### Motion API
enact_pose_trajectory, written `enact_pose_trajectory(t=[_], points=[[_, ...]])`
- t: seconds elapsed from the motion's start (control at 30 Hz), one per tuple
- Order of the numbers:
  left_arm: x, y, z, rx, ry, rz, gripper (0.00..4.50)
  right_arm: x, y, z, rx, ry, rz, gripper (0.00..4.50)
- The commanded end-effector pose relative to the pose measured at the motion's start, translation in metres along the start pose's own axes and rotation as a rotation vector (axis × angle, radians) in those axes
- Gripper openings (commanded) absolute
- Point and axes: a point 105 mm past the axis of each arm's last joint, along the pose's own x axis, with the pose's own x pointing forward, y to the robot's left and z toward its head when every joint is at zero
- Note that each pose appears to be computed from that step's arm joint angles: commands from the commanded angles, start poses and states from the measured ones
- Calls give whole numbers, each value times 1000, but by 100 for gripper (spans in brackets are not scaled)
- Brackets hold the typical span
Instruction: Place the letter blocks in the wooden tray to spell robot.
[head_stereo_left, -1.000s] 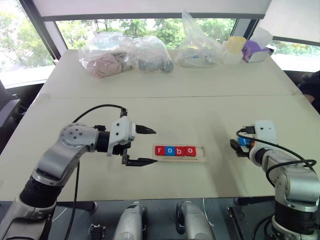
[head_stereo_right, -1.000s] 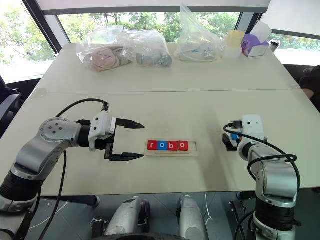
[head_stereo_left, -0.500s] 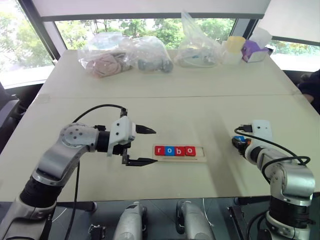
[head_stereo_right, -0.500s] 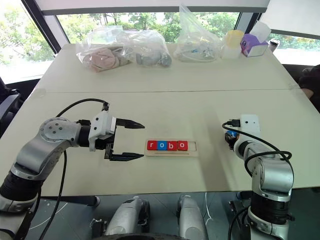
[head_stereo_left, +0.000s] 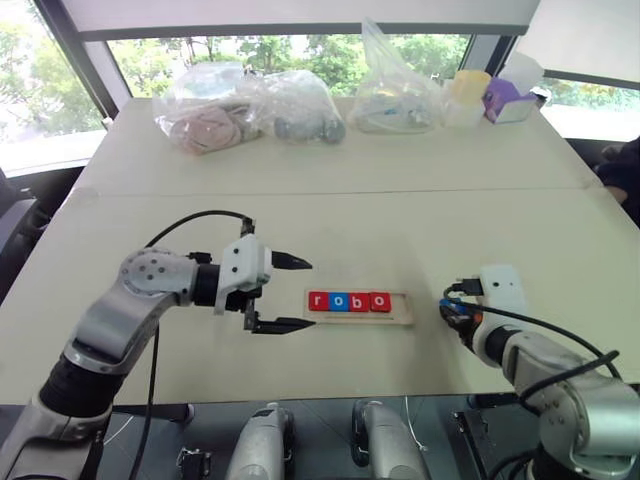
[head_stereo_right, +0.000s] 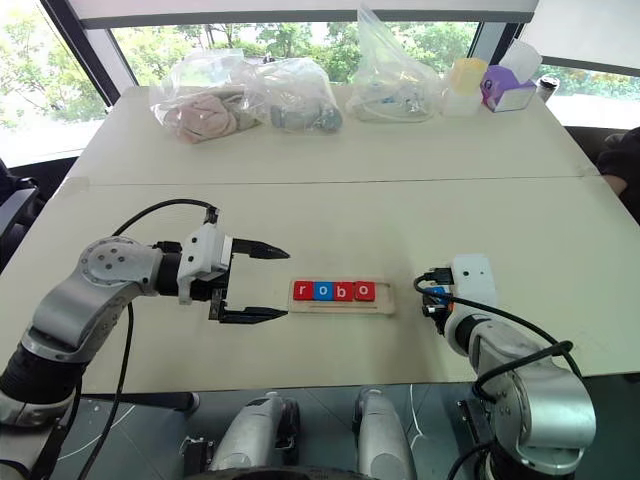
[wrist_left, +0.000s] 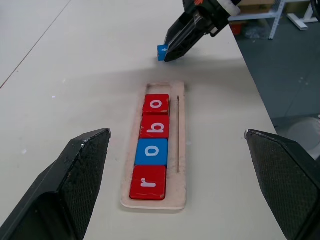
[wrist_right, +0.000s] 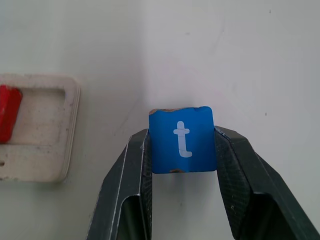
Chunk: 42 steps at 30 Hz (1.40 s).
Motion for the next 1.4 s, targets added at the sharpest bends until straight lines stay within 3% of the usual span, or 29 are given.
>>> enact_pose_trajectory(t=[0.03, 0.17, 0.37, 0.4, 0.5, 0.67, 0.93, 1.2, 1.4], points=[[1, -2, 8, 45, -23, -6, 450, -5, 3, -2, 0, -13, -10, 116], [1, -2, 8, 48, -25, -9, 450, -3, 5, 0, 15, -17, -18, 116], [2, -2, 8, 48, -26, -8, 450, -3, 8, 10, -68, -34, 47, 423], [2, -2, 8, 47, -25, -8, 450, -6, 11, 14, -131, -39, 103, 442], [1, -2, 8, 47, -23, -8, 450, -23, 14, 25, -354, -33, 294, 442], [2, 0, 7, 51, -27, -9, 450, -35, -18, 45, -693, -43, 423, 442], [5, 3, 8, 57, -36, -2, 450, -14, -47, 30, -827, -11, 617, 442], [4, 5, 7, 57, -29, 12, 450, 12, -54, 32, -866, -22, 669, 442], [3, 4, 8, 61, -27, 16, 450, 13, -46, 28, -905, -5, 750, 442]])
